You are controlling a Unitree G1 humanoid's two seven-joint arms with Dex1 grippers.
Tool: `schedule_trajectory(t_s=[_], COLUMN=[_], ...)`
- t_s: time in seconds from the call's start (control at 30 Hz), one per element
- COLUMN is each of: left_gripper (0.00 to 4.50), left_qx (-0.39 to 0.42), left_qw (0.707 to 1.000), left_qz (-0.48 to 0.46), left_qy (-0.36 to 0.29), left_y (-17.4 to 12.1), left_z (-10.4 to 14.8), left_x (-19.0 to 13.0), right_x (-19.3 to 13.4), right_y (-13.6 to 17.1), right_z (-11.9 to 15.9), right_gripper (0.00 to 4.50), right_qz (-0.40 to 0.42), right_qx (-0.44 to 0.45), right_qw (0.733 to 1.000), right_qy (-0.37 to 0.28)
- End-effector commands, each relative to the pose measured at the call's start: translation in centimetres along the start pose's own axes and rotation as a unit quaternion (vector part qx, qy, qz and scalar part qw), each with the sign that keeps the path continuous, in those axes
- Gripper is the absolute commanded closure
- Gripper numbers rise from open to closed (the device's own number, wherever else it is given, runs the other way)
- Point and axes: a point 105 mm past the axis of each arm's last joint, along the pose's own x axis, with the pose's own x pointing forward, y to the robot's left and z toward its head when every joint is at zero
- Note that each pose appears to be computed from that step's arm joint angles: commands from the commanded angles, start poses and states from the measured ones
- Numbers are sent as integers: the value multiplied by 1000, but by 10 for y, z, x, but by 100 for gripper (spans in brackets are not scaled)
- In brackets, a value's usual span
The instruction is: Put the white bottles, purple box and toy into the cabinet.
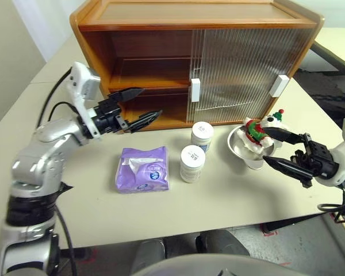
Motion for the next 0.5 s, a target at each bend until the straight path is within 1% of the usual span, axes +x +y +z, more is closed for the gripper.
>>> schedule_trajectory(t_s=[0.03,0.1,0.2,0.3,0.37,0.43,0.5], left_gripper=[4,4,4,4,4,4,4], left_qx=[-53,-100,-159,-199,-233,-259,-278], left_qw=[995,988,968,957,944,932,925], left_qz=[28,35,31,21,9,9,13], left_qy=[77,108,192,211,233,255,260], left_y=[1,-1,-13,-23,-33,-37,-39], left_z=[-16,-28,-60,-71,-81,-93,-100], left_x=[-24,-35,-55,-59,-62,-66,-65], right_x=[-2,-2,0,1,3,5,7], right_y=[-5,-6,-4,0,3,6,8], right_z=[-5,-6,-6,-7,-9,-10,-9], right_gripper=[0,0,0,0,0,0,0], right_qz=[5,9,24,37,42,45,48], right_qx=[6,5,1,1,4,5,4], right_qw=[1000,1000,1000,999,999,999,999], right_qy=[11,12,13,13,13,9,9])
